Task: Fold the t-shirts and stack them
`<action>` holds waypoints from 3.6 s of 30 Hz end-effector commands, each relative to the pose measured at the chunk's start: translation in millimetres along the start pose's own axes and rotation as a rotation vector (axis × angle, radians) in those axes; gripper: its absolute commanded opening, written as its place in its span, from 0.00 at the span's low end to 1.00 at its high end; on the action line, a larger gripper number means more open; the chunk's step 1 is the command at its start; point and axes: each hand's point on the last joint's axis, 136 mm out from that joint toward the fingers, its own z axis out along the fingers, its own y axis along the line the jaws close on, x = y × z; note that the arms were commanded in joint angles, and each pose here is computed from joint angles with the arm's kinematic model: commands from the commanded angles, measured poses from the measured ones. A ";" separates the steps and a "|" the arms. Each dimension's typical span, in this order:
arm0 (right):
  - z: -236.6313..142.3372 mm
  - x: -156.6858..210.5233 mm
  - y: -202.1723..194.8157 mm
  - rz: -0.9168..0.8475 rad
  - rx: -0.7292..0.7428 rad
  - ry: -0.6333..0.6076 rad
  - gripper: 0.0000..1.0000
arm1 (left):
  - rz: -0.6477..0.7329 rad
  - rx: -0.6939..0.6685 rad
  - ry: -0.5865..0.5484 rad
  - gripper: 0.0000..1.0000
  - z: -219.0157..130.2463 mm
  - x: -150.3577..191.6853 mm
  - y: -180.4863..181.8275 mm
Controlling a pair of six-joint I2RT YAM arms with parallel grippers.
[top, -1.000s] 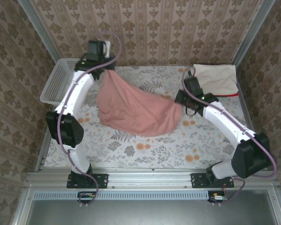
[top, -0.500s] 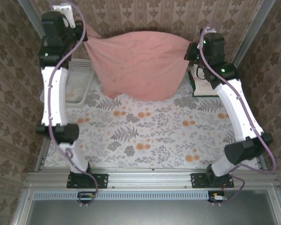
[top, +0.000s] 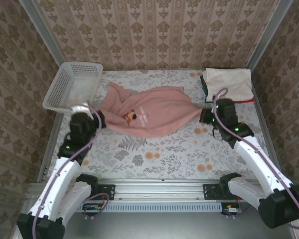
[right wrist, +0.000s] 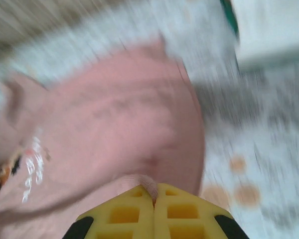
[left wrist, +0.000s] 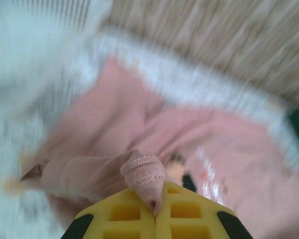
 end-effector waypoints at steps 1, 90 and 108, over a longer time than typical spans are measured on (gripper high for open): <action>-3.0 48.1 -17.3 0.078 0.045 0.151 0.14 | -0.115 -0.040 0.041 0.14 -10.4 36.8 15.9; 116.8 82.7 44.0 -0.136 0.165 0.373 0.67 | 0.132 0.005 0.355 0.63 332.4 -90.6 -61.3; 124.2 84.1 57.8 -0.083 0.096 0.363 0.67 | 0.147 -0.115 0.518 0.53 317.1 25.1 -18.6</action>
